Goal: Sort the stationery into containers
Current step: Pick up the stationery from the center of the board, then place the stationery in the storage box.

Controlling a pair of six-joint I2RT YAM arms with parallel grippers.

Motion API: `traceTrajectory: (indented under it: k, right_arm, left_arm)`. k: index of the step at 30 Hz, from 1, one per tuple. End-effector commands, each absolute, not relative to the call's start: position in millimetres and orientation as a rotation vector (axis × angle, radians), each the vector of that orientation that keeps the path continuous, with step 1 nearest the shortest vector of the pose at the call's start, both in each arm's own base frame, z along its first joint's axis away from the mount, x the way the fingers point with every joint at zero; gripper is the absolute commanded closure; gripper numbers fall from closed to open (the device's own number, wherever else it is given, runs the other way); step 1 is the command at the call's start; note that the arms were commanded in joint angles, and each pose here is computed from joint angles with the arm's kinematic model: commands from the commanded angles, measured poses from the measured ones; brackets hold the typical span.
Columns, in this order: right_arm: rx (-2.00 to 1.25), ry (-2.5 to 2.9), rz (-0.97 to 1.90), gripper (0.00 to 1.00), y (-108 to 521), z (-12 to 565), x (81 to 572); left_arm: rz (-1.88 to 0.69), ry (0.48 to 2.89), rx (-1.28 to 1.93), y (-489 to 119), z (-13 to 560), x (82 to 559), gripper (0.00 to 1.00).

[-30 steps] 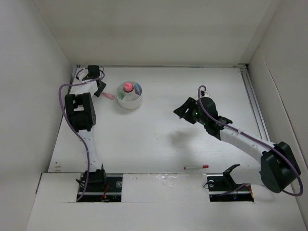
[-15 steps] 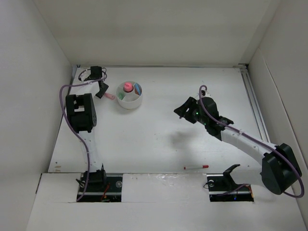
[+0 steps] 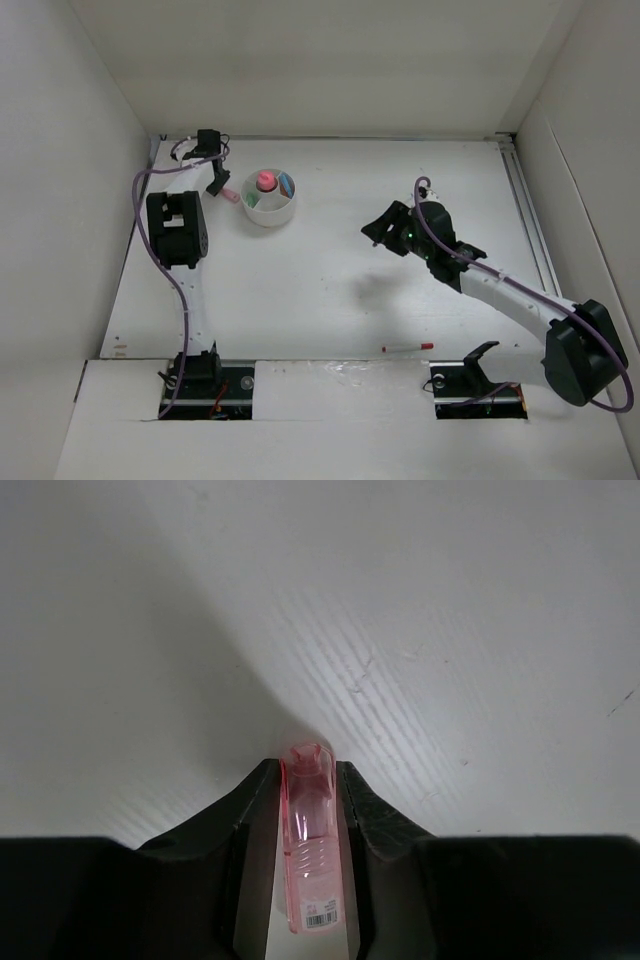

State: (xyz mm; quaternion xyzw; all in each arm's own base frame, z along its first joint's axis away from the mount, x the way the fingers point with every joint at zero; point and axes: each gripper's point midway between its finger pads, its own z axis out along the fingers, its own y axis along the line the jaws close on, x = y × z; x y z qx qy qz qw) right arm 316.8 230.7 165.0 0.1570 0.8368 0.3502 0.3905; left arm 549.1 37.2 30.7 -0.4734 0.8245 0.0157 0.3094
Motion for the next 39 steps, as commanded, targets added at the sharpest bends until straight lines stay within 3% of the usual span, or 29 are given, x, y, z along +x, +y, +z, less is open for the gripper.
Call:
traceTrajectory:
  k: [1, 7, 19, 30, 39]
  right_arm:
    - [0.354, 2.028, 0.958, 0.39, 239, 205, 321]
    - [0.354, 2.028, 0.958, 0.39, 238, 204, 319]
    - [0.351, 2.049, 0.956, 0.39, 240, 198, 319]
    - [0.355, 2.037, 0.953, 0.39, 238, 201, 320]
    - [0.352, 2.017, 0.964, 0.39, 237, 208, 318]
  left_arm:
    - [0.203, 2.407, -1.259, 28, -25, 505, 0.87]
    - [0.191, 2.397, -1.229, 29, -14, 504, 1.00]
    - [0.196, 2.130, -1.066, 53, 123, 511, 1.00]
    - [0.185, 1.977, -1.038, 63, 194, 487, 1.00]
    - [0.268, 1.940, -0.851, 0, 244, 489, 1.00]
